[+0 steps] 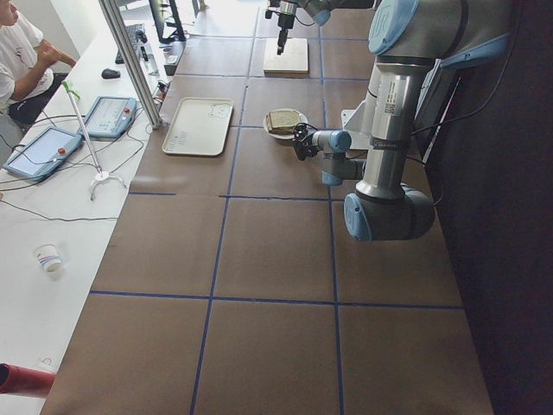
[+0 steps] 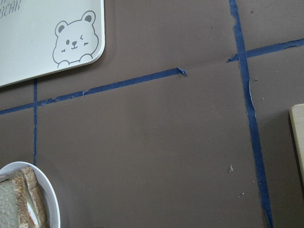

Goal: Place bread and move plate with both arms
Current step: 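Grip the plate rim nearest the robot with the left gripper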

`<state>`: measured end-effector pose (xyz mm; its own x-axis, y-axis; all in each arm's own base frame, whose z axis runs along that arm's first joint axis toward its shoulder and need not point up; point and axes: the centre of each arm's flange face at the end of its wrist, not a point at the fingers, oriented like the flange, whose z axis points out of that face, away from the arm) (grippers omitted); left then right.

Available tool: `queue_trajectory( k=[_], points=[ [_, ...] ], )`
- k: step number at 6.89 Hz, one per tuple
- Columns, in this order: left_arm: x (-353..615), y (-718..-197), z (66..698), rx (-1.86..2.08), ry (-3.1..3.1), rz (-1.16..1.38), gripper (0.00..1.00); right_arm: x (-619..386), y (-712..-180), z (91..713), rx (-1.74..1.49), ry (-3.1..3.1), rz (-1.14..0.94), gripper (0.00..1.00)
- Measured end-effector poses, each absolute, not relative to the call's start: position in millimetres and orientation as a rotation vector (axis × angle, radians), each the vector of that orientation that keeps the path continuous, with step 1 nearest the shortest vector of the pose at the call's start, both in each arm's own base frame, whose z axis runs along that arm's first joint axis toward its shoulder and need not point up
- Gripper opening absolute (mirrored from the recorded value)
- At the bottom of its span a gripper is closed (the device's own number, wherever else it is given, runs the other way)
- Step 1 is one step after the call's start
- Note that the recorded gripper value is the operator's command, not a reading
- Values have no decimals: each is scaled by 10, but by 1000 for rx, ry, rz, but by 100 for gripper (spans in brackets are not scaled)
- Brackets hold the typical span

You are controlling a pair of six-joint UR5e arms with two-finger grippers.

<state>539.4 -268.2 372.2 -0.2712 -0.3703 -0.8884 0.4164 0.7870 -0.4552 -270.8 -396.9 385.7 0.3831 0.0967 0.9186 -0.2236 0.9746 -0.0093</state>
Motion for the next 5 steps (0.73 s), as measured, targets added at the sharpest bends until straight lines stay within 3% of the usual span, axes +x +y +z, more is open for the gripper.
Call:
queue_trajectory(
  k=[1, 3, 5],
  points=[
    [5459, -2688, 3704, 35, 1707, -754, 71, -2703, -3965, 3865, 123, -1159, 205, 100],
    [5499, -2691, 3649, 62, 1724, -725, 54, -2697, -3954, 3887, 120, -1156, 207, 100],
    [5521, -2689, 3622, 89, 1726, -698, 54, -2684, -3939, 3924, 117, -1150, 209, 100]
  ],
)
